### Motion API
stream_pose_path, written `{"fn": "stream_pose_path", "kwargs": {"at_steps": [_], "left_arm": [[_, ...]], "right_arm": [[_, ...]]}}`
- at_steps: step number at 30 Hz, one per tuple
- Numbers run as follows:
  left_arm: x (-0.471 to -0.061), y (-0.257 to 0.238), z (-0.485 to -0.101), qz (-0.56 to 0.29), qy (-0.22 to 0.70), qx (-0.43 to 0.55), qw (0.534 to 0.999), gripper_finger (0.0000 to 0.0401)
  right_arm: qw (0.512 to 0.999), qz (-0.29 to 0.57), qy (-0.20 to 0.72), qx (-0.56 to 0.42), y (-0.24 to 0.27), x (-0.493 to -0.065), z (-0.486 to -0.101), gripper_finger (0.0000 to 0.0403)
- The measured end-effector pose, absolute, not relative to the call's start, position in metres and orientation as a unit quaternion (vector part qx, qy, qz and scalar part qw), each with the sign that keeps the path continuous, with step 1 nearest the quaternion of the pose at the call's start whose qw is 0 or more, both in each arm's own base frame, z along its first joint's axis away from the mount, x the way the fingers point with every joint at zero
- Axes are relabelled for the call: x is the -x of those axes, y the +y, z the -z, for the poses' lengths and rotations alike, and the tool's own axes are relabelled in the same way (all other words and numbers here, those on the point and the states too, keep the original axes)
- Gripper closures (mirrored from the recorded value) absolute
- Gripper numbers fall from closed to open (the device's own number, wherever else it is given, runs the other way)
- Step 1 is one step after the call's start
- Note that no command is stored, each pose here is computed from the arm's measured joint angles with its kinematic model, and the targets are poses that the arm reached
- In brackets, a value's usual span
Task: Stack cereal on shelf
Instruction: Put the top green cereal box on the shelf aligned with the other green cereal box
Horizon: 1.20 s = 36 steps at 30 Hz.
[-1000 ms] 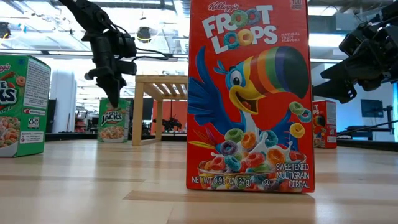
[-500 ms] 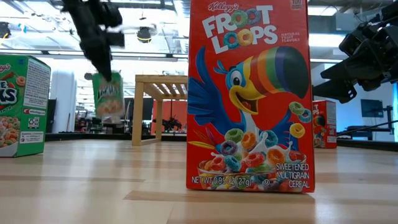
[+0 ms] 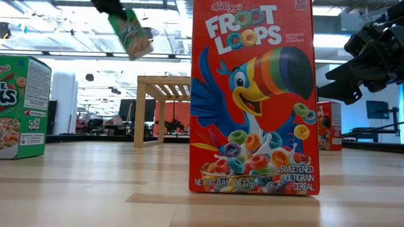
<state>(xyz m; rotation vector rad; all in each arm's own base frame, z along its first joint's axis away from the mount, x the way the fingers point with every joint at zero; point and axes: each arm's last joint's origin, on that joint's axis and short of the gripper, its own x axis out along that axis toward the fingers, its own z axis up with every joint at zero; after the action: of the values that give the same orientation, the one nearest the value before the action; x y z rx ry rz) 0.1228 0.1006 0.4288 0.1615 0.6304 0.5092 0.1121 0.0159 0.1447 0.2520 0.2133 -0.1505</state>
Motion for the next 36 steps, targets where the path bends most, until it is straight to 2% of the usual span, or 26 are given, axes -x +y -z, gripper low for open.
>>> {"fn": "stream_pose_path", "kwargs": {"at_steps": [5,12,24,36], "left_arm": [[-0.151,0.100,-0.449,-0.239,0.288,-0.094,0.923,0.0268],[-0.207,0.111,-0.454,-0.222,0.315,-0.111,0.916,0.0268],[-0.295,0.123,-0.443,-0.170,0.353,-0.134,0.910,0.0268],[-0.347,0.124,-0.425,-0.123,0.373,-0.179,0.902,0.0268]], "right_arm": [[0.983,0.075,0.106,-0.127,0.016,-0.112,-0.145,0.0049],[0.983,0.075,0.106,-0.126,0.016,-0.112,-0.145,0.0049],[0.983,0.075,0.106,-0.126,0.016,-0.112,-0.145,0.0049],[0.984,0.075,0.106,-0.125,0.016,-0.112,-0.145,0.0049]]}}
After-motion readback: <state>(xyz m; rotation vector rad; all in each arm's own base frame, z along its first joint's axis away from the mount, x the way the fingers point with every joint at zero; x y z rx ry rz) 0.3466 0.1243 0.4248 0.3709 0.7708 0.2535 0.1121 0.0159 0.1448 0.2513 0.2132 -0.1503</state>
